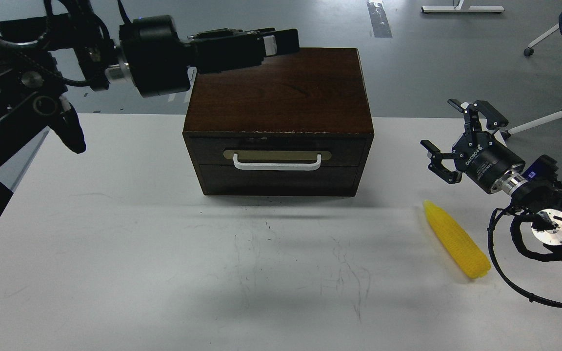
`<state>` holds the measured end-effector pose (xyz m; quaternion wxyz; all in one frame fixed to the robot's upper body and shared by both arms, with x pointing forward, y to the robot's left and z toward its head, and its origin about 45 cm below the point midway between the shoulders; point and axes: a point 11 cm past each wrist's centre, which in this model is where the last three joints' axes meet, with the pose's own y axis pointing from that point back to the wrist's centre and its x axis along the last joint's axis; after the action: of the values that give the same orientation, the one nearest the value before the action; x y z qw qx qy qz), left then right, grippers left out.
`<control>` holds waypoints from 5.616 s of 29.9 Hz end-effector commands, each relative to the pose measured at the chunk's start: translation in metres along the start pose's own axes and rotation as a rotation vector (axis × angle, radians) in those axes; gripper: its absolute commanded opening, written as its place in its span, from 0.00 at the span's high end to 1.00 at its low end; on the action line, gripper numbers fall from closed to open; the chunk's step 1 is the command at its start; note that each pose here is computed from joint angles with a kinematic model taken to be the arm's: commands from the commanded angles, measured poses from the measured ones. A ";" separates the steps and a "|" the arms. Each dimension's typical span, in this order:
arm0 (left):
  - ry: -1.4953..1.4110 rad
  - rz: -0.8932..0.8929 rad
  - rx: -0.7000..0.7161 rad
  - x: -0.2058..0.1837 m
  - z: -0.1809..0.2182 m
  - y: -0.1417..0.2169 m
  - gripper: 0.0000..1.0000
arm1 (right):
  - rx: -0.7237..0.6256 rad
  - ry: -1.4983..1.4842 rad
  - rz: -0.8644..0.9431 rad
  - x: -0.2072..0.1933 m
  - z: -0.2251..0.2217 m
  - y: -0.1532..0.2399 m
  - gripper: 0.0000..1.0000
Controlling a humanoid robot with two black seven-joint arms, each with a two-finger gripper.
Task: Put corn in drawer with both arms
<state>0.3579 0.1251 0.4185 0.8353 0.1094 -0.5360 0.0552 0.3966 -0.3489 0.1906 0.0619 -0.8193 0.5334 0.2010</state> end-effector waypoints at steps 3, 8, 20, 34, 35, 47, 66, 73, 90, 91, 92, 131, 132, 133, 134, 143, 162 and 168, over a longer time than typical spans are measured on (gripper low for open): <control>-0.270 -0.335 0.036 -0.037 0.005 -0.045 0.02 | -0.001 -0.001 0.001 0.000 0.001 0.000 0.00; -0.394 -0.563 0.099 -0.079 -0.016 -0.047 0.02 | -0.005 0.005 0.001 0.001 0.001 0.001 0.00; -0.570 -0.746 0.193 -0.110 -0.053 -0.053 0.02 | -0.008 0.010 0.005 0.003 0.001 0.003 0.00; -0.594 -0.805 0.215 -0.123 -0.065 -0.057 0.02 | -0.014 0.008 0.010 0.005 0.004 0.005 0.00; -0.591 -0.805 0.217 -0.123 -0.066 -0.057 0.02 | -0.014 0.008 0.010 0.005 0.004 0.005 0.00; -0.580 -0.809 0.218 -0.128 -0.069 -0.064 0.02 | -0.018 0.004 0.013 0.005 0.007 0.007 0.00; -0.560 -0.868 0.264 -0.141 -0.087 -0.054 0.02 | -0.020 0.006 0.022 0.009 0.006 0.011 0.00; -0.562 -0.867 0.249 -0.142 -0.083 -0.056 0.02 | -0.019 0.008 0.024 0.010 0.005 0.011 0.00; -0.580 -0.908 0.152 -0.163 -0.059 -0.060 0.02 | -0.025 0.010 0.036 0.014 0.006 0.016 0.00; -0.587 -0.908 0.135 -0.163 -0.054 -0.061 0.02 | -0.026 0.009 0.037 0.014 0.007 0.017 0.00; -0.588 -0.908 0.129 -0.164 -0.052 -0.061 0.02 | -0.026 0.009 0.037 0.014 0.007 0.017 0.00; -0.622 -0.844 0.021 -0.132 -0.003 -0.057 0.02 | -0.032 0.004 0.042 0.015 0.011 0.019 0.00; -0.617 -0.838 0.016 -0.130 0.000 -0.057 0.02 | -0.032 0.004 0.042 0.015 0.011 0.019 0.00; -0.598 -0.819 0.005 -0.125 0.006 -0.056 0.02 | -0.032 0.003 0.041 0.015 0.011 0.019 0.00; -0.582 -0.800 0.004 -0.120 0.009 -0.055 0.02 | -0.032 0.003 0.041 0.015 0.011 0.019 0.00; 0.043 -0.307 -0.046 -0.025 0.030 -0.024 0.02 | -0.040 0.019 0.049 0.021 0.008 0.027 0.00; 1.182 0.749 0.098 -0.061 -0.112 0.130 0.02 | -0.131 0.194 -0.024 0.019 0.009 0.034 0.00; 1.264 0.891 0.178 -0.106 -0.141 0.161 0.02 | -0.249 0.497 -0.131 0.021 -0.014 0.049 0.00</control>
<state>0.4058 0.3060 0.3086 0.8845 -0.0949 0.0320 0.4557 0.3659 -0.3832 0.1872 -0.1035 -0.8646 0.4804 0.1045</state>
